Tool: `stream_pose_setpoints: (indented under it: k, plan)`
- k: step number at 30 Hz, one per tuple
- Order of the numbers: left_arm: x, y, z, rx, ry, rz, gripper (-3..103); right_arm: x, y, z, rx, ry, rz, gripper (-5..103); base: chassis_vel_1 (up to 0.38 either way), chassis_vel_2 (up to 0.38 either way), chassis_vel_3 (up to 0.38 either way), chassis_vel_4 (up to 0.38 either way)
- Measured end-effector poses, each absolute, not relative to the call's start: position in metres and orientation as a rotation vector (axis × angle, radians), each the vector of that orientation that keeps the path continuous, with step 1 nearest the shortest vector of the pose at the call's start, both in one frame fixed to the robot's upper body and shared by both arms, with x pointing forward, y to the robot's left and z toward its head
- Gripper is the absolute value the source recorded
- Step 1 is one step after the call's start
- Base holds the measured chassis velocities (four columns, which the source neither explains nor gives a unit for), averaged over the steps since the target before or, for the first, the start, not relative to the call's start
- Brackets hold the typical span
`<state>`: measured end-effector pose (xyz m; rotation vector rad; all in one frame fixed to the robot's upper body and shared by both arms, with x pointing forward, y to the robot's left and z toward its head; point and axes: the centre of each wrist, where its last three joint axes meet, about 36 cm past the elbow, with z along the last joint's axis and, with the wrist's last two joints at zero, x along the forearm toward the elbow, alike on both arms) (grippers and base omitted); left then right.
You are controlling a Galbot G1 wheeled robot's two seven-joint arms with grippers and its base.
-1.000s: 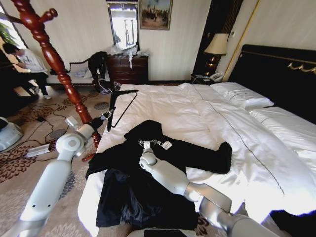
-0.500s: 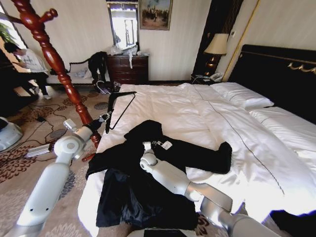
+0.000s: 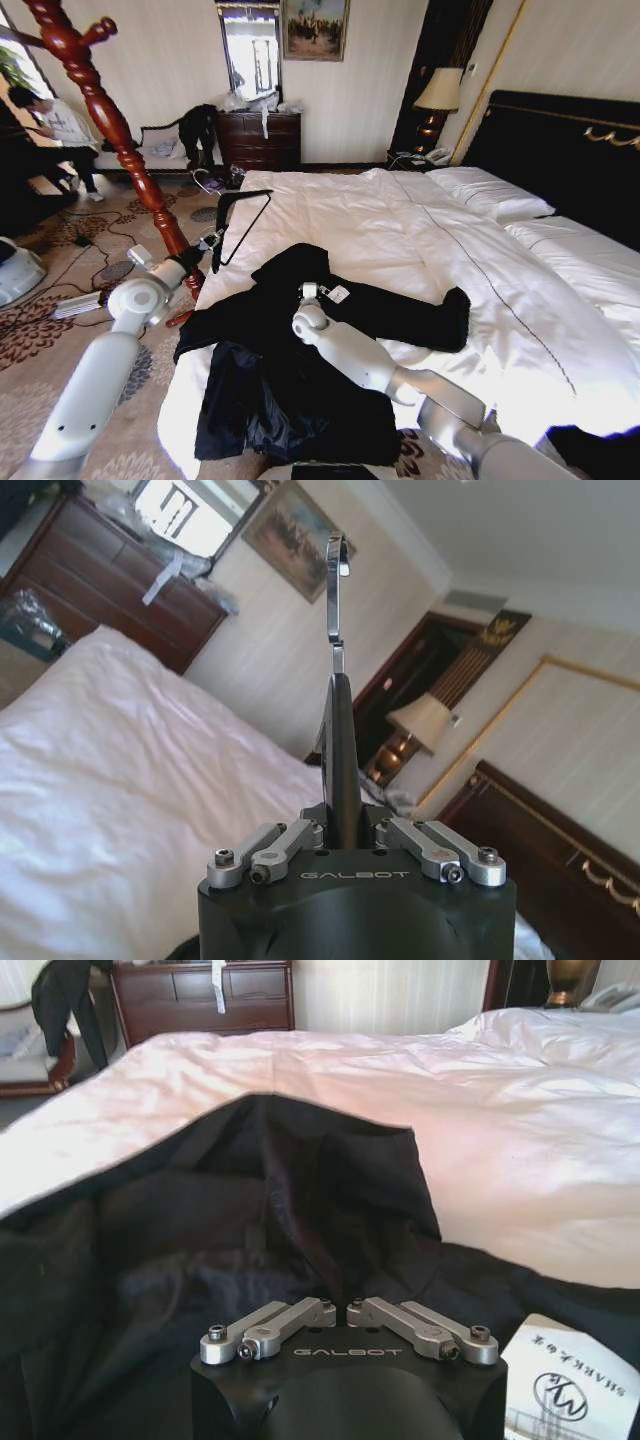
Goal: Pick up the clothes from the bed and hang them on the clothes hanger.
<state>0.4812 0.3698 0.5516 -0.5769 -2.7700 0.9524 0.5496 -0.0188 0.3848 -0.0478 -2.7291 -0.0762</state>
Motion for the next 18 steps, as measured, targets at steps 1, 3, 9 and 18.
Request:
stream_pose_setpoints:
  k: [1, 3, 9, 18]
  plan:
    - [0.48, 0.37, 0.549, -0.581, -2.752, 0.941, 16, 0.549, -0.024, 0.393, -0.04, -2.733, -0.109, 1, 0.0, 0.0, 0.0, 0.0]
    - [0.477, 0.37, 0.544, -0.594, -2.72, 0.939, 16, 0.549, -0.035, 0.41, -0.026, -2.742, -0.176, 0, 0.0, 0.0, 0.0, 0.0]
    - [0.467, 0.356, 0.52, -0.658, -2.582, 1.005, 16, 0.564, -0.085, 0.456, -0.025, -2.764, -0.359, 0, 0.0, 0.0, 0.0, 0.0]
    - [0.452, 0.324, 0.467, -0.751, -2.432, 0.982, 16, 0.591, -0.136, 0.489, -0.005, -2.803, -0.495, 0, 0.0, 0.0, 0.0, 0.0]
